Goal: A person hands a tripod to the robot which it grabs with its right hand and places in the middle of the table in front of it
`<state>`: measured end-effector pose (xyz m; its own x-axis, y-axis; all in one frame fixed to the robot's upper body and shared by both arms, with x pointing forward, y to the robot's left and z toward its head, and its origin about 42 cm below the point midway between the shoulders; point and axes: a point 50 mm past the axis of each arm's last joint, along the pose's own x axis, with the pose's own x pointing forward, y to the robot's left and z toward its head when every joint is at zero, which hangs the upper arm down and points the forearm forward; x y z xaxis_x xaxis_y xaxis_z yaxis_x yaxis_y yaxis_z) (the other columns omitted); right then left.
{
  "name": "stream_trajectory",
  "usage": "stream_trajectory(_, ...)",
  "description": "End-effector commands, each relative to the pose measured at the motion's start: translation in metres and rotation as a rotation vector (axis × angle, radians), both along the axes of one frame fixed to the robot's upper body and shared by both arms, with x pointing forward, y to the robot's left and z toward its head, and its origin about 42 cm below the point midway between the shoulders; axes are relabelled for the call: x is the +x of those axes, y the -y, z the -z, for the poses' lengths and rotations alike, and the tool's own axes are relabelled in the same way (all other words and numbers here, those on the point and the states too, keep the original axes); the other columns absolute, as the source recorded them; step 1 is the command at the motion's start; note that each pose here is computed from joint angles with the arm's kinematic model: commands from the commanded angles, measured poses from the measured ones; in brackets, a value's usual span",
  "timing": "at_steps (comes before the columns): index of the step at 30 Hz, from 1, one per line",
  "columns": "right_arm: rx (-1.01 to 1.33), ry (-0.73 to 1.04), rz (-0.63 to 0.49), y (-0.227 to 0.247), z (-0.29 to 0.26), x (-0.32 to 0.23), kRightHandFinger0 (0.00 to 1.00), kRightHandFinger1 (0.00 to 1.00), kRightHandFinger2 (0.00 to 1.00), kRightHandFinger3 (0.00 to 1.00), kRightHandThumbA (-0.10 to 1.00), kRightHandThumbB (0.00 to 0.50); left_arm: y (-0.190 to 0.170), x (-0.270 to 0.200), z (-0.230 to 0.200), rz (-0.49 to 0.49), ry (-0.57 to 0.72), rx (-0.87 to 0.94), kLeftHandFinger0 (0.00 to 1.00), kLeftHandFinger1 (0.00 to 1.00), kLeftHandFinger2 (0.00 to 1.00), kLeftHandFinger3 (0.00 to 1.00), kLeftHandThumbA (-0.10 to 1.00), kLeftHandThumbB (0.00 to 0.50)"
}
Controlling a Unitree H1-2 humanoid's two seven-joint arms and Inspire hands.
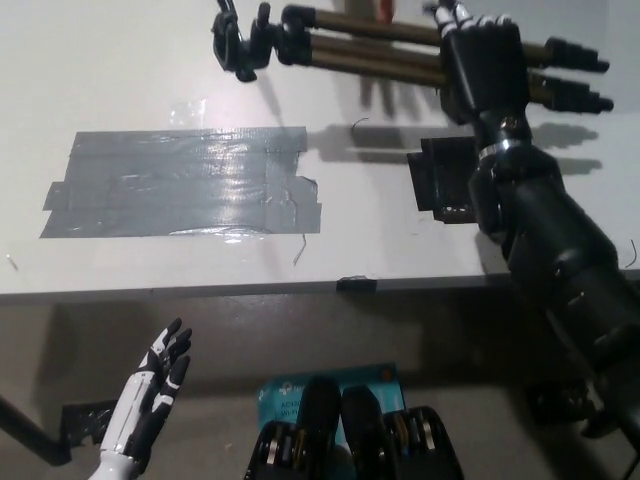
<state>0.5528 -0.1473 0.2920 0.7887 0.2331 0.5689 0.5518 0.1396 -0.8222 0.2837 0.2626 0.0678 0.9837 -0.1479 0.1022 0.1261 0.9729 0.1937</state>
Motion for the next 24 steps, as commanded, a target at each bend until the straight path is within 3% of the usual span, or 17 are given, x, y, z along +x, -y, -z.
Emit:
stream_trajectory(1, 0.021, 0.293, -0.109, -0.003, -0.08, 0.005, 0.02, 0.45, 0.86, 0.86, -0.1, 0.208, -0.001, 0.004, -0.01, 0.045, 0.025, 0.003, 1.0, 1.0, 1.0, 1.0, 0.85, 0.284)
stream_trajectory(5, -0.047, 0.251, -0.105, 0.016, -0.049, 0.001, 0.01, 0.48, 0.89, 0.92, -0.1, 0.206, -0.002, 0.005, -0.011, 0.042, 0.033, 0.019, 1.0, 1.0, 1.0, 1.0, 0.87, 0.29)
stream_trajectory(7, -0.046, 0.234, -0.102, 0.019, -0.041, 0.0, 0.0, 0.45, 0.89, 0.9, -0.1, 0.212, -0.003, 0.005, -0.011, 0.041, 0.033, 0.021, 1.0, 1.0, 1.0, 1.0, 0.87, 0.29)
stream_trajectory(8, -0.045, 0.221, -0.106, 0.026, -0.03, -0.001, 0.0, 0.37, 0.85, 0.84, -0.1, 0.24, -0.003, 0.004, -0.01, 0.043, 0.029, 0.024, 1.0, 1.0, 1.0, 1.0, 0.87, 0.288)
stream_trajectory(9, -0.054, 0.207, -0.102, 0.033, -0.022, -0.002, 0.0, 0.35, 0.84, 0.82, -0.1, 0.236, -0.003, 0.004, -0.01, 0.046, 0.028, 0.023, 1.0, 1.0, 1.0, 1.0, 0.87, 0.287)
stream_trajectory(17, -0.067, 0.056, -0.091, 0.063, 0.008, -0.001, 0.0, 0.4, 0.86, 0.78, -0.1, 0.252, -0.002, 0.006, -0.01, 0.046, 0.022, 0.009, 1.0, 1.0, 1.0, 1.0, 0.85, 0.302)
stream_trajectory(24, -0.007, -0.135, -0.066, 0.076, 0.027, 0.002, 0.0, 0.42, 0.88, 0.87, -0.1, 0.21, 0.0, 0.008, -0.01, 0.049, 0.022, 0.005, 1.0, 1.0, 1.0, 1.0, 0.84, 0.297)
